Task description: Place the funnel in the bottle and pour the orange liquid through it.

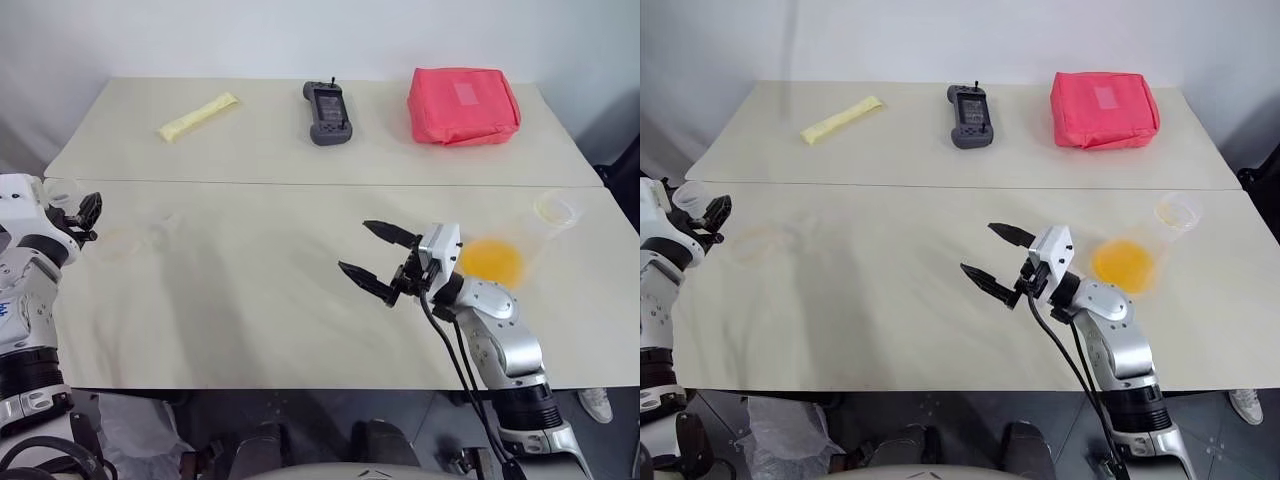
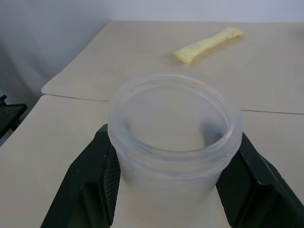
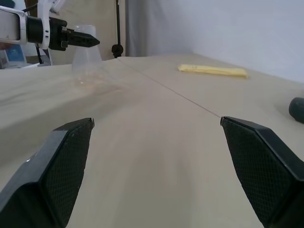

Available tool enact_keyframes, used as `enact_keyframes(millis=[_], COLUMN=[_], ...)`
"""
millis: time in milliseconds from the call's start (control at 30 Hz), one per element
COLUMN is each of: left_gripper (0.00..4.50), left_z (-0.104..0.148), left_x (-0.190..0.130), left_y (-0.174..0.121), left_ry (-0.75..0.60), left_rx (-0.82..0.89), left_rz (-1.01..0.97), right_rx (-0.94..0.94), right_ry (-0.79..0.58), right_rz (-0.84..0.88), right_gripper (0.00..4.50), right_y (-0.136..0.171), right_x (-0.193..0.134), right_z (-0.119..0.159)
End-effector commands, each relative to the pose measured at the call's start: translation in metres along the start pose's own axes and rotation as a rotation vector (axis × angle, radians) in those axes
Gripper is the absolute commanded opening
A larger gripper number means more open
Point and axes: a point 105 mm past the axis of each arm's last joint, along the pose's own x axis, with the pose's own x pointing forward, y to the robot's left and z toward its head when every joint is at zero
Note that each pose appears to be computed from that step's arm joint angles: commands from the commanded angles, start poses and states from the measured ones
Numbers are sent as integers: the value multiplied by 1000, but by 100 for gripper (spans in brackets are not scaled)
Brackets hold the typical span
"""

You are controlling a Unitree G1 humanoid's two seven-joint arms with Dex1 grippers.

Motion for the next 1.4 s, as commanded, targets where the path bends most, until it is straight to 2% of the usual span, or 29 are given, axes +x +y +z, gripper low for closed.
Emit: enact_keyframes(millis=[33, 100, 200, 300, 400, 467, 667, 767, 900, 933, 1000, 1100, 1300, 1400], left_gripper=[232, 232, 232, 232, 232, 232, 232, 232, 232, 305, 347, 438, 448, 448], left_z=[58, 68, 69, 64, 58, 51, 26, 18, 15, 14, 13, 9, 10, 19], left_x=[-25, -37, -54, -58, -49, -44, -29, -24, -25, -26, -26, -23, -32, -27], left_y=[12, 2, -35, -110, -190, -222, -289, -304, -318, -320, -322, -320, -305, -284], left_ry=[-184, -175, -88, -44, -87, -100, -117, -120, -132, -135, -139, -128, -118, -188], left_rx=[62, 105, 134, 111, 33, 26, 94, 137, 103, 101, 102, 102, 116, 149], left_rz=[-59, -177, -463, -812, -1064, -1141, -1277, -1311, -1353, -1362, -1363, -1348, -1376, -1301], right_rx=[-42, -47, -59, -94, -122, -130, -142, -139, -131, -129, -126, -126, -119, -109], right_ry=[-13, -1, 20, 87, 151, 171, 207, 200, 192, 189, 186, 177, 149, 129], right_rz=[-25, -39, -67, -124, -154, -159, -181, -199, -218, -226, -233, -237, -216, -189], right_gripper=[450, 450, 450, 450, 450, 450, 450, 450, 450, 450, 450, 450, 450, 450], right_y=[-1, -2, -5, -13, -16, -16, -10, -6, 2, 2, 2, 2, 1, 0], right_x=[-9, -15, -26, -54, -80, -89, -105, -106, -106, -106, -105, -102, -90, -81], right_z=[10, 11, 13, 12, 10, 12, 12, 13, 12, 12, 12, 13, 15, 16])
